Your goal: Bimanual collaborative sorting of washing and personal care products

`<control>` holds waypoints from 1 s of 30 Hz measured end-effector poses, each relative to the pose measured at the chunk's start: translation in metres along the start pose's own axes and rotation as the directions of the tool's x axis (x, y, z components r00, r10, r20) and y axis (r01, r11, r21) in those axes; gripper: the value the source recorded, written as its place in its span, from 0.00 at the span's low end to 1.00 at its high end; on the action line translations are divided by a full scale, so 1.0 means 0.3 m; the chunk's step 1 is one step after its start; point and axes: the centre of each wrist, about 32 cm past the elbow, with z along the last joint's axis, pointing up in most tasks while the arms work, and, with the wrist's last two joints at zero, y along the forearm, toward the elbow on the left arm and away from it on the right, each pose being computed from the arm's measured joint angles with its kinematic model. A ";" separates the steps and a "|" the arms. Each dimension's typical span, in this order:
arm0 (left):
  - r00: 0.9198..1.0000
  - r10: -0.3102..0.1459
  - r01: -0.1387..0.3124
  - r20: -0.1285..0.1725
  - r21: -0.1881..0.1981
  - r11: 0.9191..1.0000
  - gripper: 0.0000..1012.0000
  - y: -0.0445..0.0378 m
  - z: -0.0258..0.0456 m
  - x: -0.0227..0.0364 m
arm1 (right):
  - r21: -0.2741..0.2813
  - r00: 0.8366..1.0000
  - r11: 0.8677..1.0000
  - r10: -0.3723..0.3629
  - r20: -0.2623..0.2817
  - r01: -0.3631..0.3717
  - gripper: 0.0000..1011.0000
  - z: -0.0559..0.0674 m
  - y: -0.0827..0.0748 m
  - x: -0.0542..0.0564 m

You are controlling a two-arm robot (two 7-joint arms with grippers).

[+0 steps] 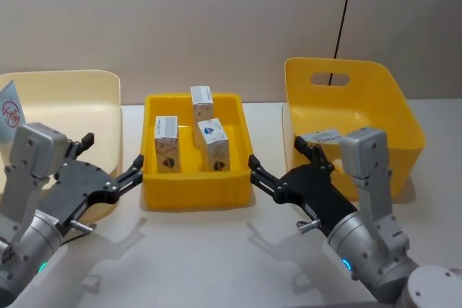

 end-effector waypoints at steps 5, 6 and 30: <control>0.998 0.050 -0.050 0.038 0.003 0.999 0.99 0.020 -0.001 -0.009 | -0.015 1.000 1.000 0.008 0.026 -0.008 0.99 0.006 0.025 0.007; 0.997 0.064 -0.064 0.049 0.003 0.998 0.99 0.026 -0.001 -0.013 | -0.017 1.000 1.000 0.009 0.029 -0.009 0.99 0.007 0.029 0.007; 0.991 0.107 -0.108 0.082 0.000 0.994 0.99 0.043 0.000 -0.021 | -0.095 0.990 0.990 0.109 0.085 -0.101 0.99 0.021 0.193 0.020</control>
